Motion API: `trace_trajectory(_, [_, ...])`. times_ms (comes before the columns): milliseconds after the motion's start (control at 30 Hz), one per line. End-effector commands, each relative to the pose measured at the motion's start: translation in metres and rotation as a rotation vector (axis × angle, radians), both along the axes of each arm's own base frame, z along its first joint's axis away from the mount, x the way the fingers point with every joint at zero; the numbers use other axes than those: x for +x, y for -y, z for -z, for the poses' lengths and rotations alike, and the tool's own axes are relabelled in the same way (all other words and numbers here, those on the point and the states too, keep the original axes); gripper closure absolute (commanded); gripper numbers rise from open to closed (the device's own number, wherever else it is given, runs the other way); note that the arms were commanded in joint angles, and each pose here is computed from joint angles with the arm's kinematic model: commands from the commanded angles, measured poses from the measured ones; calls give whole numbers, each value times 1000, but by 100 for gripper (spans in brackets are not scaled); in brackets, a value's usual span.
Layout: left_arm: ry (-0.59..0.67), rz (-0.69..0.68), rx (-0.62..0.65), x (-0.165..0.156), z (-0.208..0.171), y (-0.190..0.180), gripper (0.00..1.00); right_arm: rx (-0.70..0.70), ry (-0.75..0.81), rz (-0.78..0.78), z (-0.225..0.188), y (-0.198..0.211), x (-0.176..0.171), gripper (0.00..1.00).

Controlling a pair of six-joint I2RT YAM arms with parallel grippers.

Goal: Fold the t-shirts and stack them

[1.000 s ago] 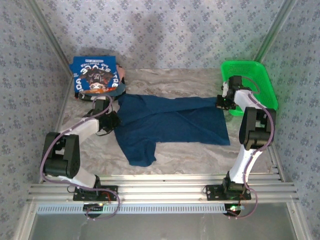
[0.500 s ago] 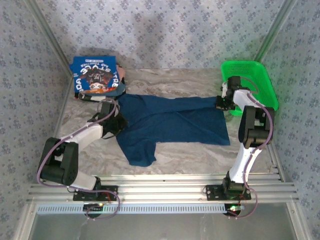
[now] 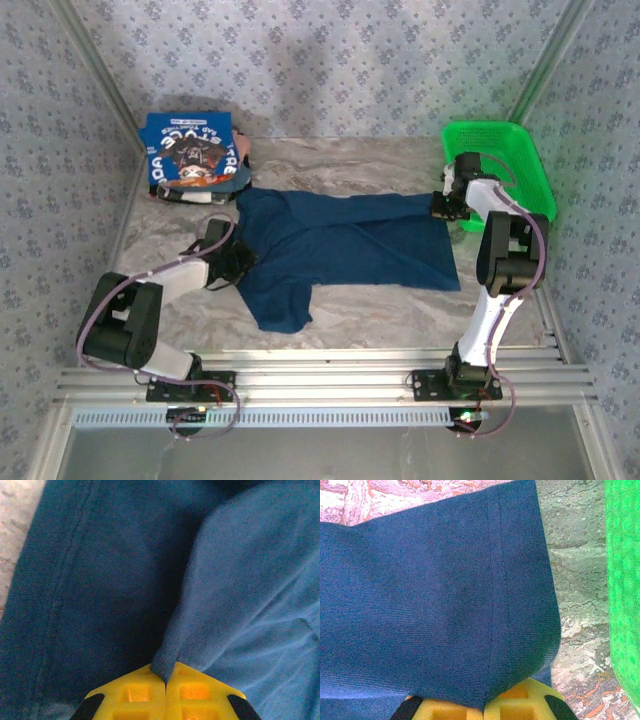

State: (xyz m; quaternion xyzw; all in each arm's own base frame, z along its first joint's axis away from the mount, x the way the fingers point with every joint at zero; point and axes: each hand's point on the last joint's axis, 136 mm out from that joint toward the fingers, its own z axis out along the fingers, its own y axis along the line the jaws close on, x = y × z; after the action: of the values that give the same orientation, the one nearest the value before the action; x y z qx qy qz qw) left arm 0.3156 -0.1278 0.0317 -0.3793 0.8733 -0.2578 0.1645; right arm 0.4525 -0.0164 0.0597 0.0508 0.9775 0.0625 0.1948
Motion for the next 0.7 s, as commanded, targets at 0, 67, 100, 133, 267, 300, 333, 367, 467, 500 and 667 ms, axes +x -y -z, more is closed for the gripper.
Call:
trace_trajectory(0, [-23, -11, -21, -1, 11, 3, 100, -23, -19, -3, 2, 2, 1, 100])
trace_trajectory(67, [-40, -13, -17, -3, 17, 3, 100, -22, -21, -2, 2, 2, 1, 100])
trace_trajectory(100, [-45, -14, -17, -3, 19, 3, 100, -24, -22, -1, 2, 2, 1, 100])
trace_trajectory(133, [-54, -18, -17, -3, 21, 3, 100, -25, -22, -1, 2, 2, 0, 100])
trace_trajectory(267, [33, 18, -49, 9, -6, 12, 72, -29, -21, 1, 0, 3, -1, 91])
trace_trajectory(300, [67, 33, -42, 12, -18, 12, 65, -27, -18, 0, -2, 2, -1, 87])
trace_trajectory(333, [111, 47, -24, 16, -36, 11, 58, -23, -12, -2, -5, 2, -1, 82])
trace_trajectory(367, [161, 52, 0, 20, -56, 7, 51, -16, -1, -5, -9, 0, 0, 76])
trace_trajectory(467, [247, 9, 65, 28, -100, -15, 36, 13, 50, -20, -28, -7, 4, 57])
trace_trajectory(500, [252, -13, 61, 32, -109, -23, 33, 25, 67, -24, -36, -9, 6, 51])
trace_trajectory(667, [252, -3, 49, 71, -112, -39, 32, 165, 170, -91, -83, -37, 10, 36])
